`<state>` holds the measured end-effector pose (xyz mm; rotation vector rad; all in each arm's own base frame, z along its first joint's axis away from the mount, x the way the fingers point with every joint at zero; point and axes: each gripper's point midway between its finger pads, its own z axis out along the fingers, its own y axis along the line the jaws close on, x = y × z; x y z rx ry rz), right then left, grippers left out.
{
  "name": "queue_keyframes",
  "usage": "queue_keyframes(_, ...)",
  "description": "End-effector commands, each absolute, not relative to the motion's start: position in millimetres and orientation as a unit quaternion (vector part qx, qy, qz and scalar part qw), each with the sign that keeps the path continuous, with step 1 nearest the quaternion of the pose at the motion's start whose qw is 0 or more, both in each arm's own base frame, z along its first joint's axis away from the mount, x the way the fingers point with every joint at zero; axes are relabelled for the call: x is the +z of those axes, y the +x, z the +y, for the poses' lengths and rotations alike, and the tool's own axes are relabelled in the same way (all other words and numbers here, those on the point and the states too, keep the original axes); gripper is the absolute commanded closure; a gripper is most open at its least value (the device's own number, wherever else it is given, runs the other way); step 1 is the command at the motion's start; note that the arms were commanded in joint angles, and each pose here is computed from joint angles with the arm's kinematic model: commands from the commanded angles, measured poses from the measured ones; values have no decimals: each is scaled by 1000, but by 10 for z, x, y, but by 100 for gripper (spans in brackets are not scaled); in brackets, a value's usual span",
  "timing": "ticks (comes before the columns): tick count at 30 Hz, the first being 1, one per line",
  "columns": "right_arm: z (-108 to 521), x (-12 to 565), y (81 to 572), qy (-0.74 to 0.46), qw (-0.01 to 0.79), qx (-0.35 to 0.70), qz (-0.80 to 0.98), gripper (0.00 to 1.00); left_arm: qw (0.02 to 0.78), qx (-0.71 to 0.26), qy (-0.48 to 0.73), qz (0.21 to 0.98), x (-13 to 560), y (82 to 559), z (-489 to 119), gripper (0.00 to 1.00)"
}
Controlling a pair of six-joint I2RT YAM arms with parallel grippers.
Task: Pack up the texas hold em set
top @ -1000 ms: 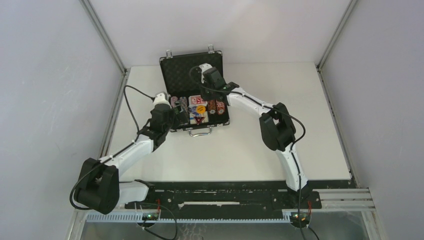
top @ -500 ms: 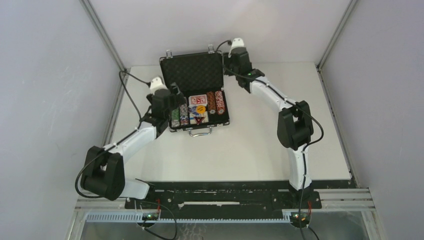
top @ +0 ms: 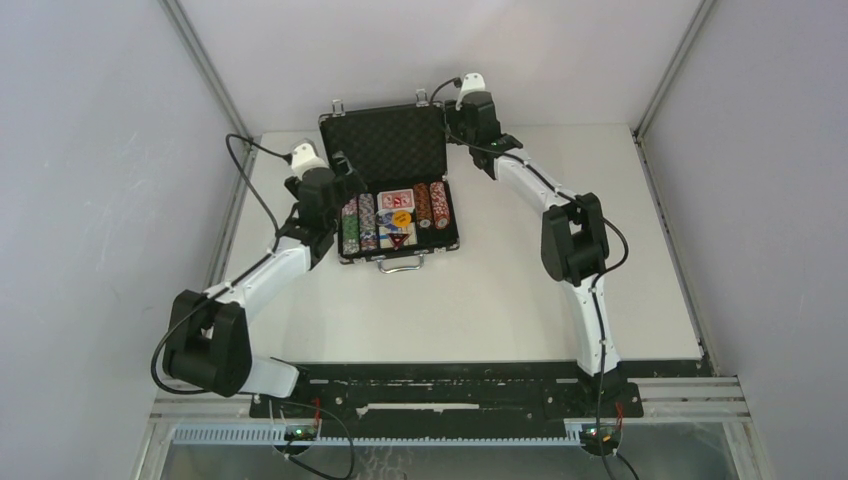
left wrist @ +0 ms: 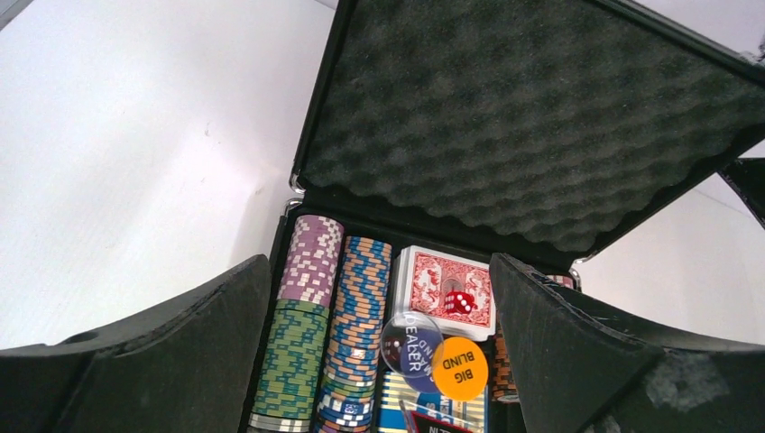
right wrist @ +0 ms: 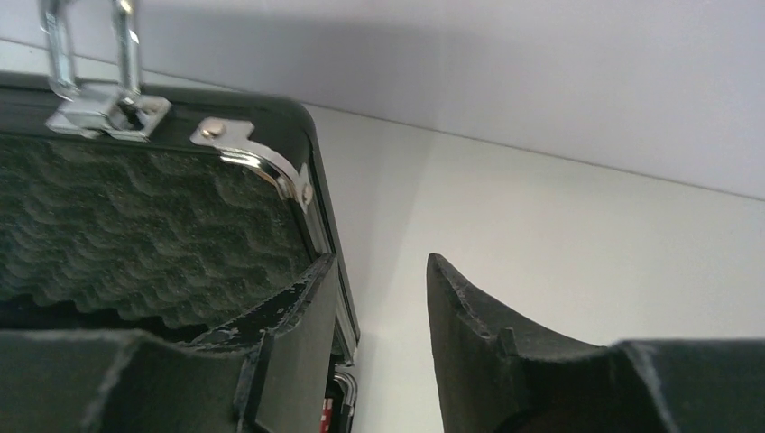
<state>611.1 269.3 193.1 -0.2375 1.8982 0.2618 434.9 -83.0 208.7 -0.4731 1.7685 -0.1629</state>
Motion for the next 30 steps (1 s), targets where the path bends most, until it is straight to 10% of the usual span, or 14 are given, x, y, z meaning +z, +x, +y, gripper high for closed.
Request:
queue_keyframes(1,2791,2299,6067,-115,606,129,776,49,608,-64,-209,763,2004,4381,-763,5)
queue_keyframes(22,2864,2351,5932,-129,608,129,773,53,599,-72,-214,768,1915,4312,-746,5)
queue_keyframes(30,2893,2387,6031,-125,609,133,772,92,597,-59,-216,770,1878,4272,-689,5)
